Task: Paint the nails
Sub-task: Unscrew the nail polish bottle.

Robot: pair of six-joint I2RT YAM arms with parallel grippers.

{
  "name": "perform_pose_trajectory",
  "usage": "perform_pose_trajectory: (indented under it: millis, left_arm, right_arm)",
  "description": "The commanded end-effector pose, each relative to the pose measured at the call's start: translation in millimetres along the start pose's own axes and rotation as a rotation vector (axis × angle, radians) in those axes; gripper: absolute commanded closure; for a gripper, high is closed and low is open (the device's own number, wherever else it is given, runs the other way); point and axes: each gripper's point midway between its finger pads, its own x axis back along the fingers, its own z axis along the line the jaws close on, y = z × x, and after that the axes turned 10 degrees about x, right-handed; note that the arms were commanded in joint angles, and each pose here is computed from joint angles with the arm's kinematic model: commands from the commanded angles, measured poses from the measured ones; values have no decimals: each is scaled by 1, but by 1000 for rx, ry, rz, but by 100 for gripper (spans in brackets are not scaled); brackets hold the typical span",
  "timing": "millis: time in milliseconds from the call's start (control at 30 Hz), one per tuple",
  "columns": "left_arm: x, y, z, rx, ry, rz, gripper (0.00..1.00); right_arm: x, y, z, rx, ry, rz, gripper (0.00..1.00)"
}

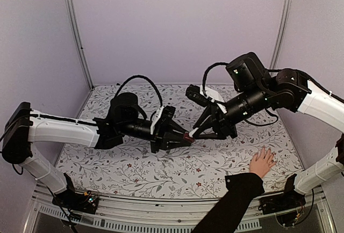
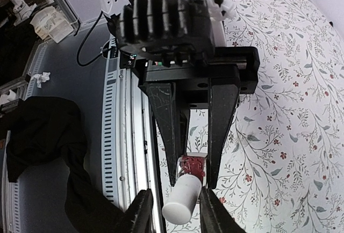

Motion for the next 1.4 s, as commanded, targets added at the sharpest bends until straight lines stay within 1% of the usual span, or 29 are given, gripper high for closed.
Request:
perform_pose_trajectory:
  millis: [0, 67, 200, 533, 667, 733, 900, 1200, 1367]
  left_arm:
    - [-4, 15, 0, -32, 0, -38, 100]
    - [-4, 15, 1, -32, 1, -39, 100]
    - [-4, 16, 1, -33, 3, -41, 100]
    - [-4, 16, 4, -29, 18, -40, 100]
    - [-5, 16, 5, -29, 19, -40, 100]
    - [-5, 17, 5, -31, 21, -42, 100]
    - [-6, 13, 10, -21, 39, -30, 100]
    - [-10, 4, 20, -1, 71, 5, 100]
    - [-11, 1, 26, 1, 98, 23, 100]
  right_arm:
    - [1, 3, 0, 8, -13, 2, 65]
    - [0, 2, 0, 7, -15, 5, 65]
    - [0, 1, -2, 10, -27, 10, 72]
    - [-5, -2, -4, 19, -59, 40, 73]
    - [-5, -1, -7, 21, -75, 42, 79]
    - [-5, -2, -7, 21, -77, 45, 84]
    - [-1, 3, -7, 27, -86, 36, 93]
    - [5, 6, -12, 32, -138, 54, 99]
    - [5, 1, -19, 21, -178, 83, 100]
